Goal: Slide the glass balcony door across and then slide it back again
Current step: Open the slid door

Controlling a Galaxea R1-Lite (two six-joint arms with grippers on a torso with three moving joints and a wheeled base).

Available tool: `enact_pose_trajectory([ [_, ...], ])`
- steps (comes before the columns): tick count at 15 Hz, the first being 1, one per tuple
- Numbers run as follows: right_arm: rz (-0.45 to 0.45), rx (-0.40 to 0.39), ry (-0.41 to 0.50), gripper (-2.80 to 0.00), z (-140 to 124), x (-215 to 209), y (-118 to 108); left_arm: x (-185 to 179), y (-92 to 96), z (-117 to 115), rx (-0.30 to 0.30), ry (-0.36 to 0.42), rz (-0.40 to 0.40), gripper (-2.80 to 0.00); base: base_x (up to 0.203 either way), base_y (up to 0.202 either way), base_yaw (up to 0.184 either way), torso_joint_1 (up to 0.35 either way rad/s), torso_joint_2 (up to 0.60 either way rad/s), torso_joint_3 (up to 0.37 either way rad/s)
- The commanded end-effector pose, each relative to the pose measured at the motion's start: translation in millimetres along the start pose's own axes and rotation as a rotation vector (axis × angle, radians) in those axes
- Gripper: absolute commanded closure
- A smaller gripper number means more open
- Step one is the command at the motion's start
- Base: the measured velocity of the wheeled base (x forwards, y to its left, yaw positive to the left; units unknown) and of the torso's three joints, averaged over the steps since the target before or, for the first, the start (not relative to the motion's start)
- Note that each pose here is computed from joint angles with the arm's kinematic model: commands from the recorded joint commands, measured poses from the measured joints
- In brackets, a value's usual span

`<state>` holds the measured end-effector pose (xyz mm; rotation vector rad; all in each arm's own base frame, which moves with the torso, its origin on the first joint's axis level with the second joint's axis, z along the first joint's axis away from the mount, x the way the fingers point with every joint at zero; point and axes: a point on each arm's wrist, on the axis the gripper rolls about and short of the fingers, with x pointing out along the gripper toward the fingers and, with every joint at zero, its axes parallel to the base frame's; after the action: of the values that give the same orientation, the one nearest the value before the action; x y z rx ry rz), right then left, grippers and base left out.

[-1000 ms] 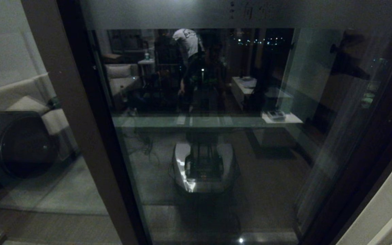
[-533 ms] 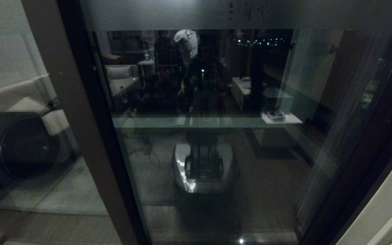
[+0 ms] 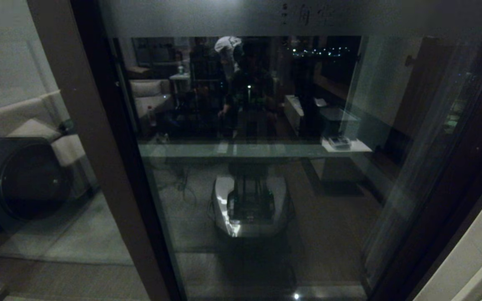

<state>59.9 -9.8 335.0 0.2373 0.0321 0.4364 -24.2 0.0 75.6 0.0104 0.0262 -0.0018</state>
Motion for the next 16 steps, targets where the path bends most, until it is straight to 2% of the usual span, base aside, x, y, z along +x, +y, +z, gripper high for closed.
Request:
enact_pose_trajectory([
  [1, 0.155, -0.033, -0.034, 0.0, -12.7, -43.7, 53.5, 0.0, 0.0, 0.0, 0.0, 0.0, 0.0, 0.0, 0.0, 0.0, 0.0, 0.0, 0.0, 0.0],
  [2, 0.211, -0.006, -0.018, 0.0, -14.3, -49.7, 59.4, 0.0, 0.0, 0.0, 0.0, 0.0, 0.0, 0.0, 0.0, 0.0, 0.0, 0.0, 0.0, 0.0],
  [3, 0.223, 0.004, -0.015, 0.0, -9.6, -49.4, 60.1, 0.0, 0.0, 0.0, 0.0, 0.0, 0.0, 0.0, 0.0, 0.0, 0.0, 0.0, 0.0, 0.0],
  [5, 0.187, 0.029, -0.01, 0.0, 9.2, -35.4, 49.7, 0.0, 0.0, 0.0, 0.0, 0.0, 0.0, 0.0, 0.0, 0.0, 0.0, 0.0, 0.0, 0.0],
  [8, -0.02, 0.049, -0.015, 0.0, 32.5, -6.5, 16.1, 0.0, 0.0, 0.0, 0.0, 0.0, 0.0, 0.0, 0.0, 0.0, 0.0, 0.0, 0.0, 0.0],
  [10, -0.166, 0.05, 0.008, 0.0, 38.4, 14.5, -18.1, 0.0, 0.0, 0.0, 0.0, 0.0, 0.0, 0.0, 0.0, 0.0, 0.0, 0.0, 0.0, 0.0],
  [11, -0.25, 0.043, 0.031, -2.8, 38.4, 25.8, -37.6, 0.0, 0.0, 0.0, 0.0, 0.0, 0.0, 0.0, 0.0, 0.0, 0.0, 0.0, 0.0, 0.0],
  [13, -0.388, 0.027, 0.086, -2.8, 40.1, 51.2, -78.0, 0.0, 0.0, 0.0, 0.0, 0.0, 0.0, 0.0, 0.0, 0.0, 0.0, 0.0, 0.0, 0.0],
  [16, -0.485, 0.02, 0.145, -2.8, 43.4, 82.2, -123.3, 0.0, 0.0, 0.0, 0.0, 0.0, 0.0, 0.0, 0.0, 0.0, 0.0, 0.0, 0.0, 0.0],
])
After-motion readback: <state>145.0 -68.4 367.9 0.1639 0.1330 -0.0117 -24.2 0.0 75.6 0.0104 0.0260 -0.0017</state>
